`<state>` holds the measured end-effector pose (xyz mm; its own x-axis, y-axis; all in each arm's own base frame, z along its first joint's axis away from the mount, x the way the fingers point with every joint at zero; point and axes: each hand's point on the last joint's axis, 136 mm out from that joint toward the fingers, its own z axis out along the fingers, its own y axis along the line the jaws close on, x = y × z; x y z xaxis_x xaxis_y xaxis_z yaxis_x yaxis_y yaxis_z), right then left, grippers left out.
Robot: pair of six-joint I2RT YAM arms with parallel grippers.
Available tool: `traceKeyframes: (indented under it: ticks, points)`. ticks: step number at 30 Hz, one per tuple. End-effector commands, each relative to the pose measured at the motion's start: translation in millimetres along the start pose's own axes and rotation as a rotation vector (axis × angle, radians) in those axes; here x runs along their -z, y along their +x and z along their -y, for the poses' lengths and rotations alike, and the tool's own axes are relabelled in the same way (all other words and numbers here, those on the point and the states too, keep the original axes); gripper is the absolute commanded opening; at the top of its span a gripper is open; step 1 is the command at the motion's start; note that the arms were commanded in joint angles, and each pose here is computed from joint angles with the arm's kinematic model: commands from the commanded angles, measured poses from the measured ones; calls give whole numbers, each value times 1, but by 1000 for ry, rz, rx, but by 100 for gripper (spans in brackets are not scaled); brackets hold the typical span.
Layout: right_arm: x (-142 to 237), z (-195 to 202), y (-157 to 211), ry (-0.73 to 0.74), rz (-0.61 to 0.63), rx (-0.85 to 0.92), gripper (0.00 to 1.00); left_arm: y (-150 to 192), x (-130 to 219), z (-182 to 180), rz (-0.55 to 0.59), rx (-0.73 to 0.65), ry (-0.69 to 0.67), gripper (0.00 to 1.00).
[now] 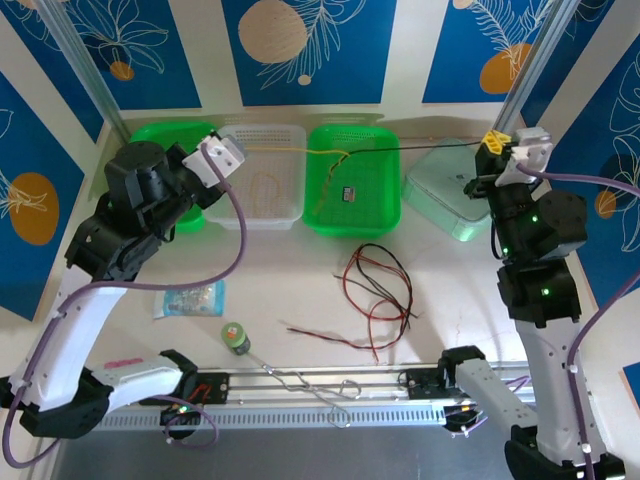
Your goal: Untangle the cables
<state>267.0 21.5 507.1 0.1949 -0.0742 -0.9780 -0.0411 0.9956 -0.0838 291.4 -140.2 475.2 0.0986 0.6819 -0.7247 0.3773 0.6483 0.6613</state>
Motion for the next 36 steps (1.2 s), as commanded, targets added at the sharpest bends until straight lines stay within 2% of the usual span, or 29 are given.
traceKeyframes:
  ticks: [1,11,16,19,27,36]
  points:
    - [5,8,4,23,-11,-24,0,24,5,-11,-84,62,-59,0]
    - [12,40,11,143,-37,-26,0,91,-5,-27,-303,249,-84,0]
    - [19,54,9,208,-30,-17,0,111,-5,-47,-281,363,-190,0]
    - [24,61,9,239,-24,0,0,126,-6,-53,-299,418,-216,0]
    - [33,80,15,310,-23,-9,0,171,-6,-57,-282,685,-248,0]
    - [37,90,17,340,-28,1,0,194,4,-66,-338,688,-301,0]
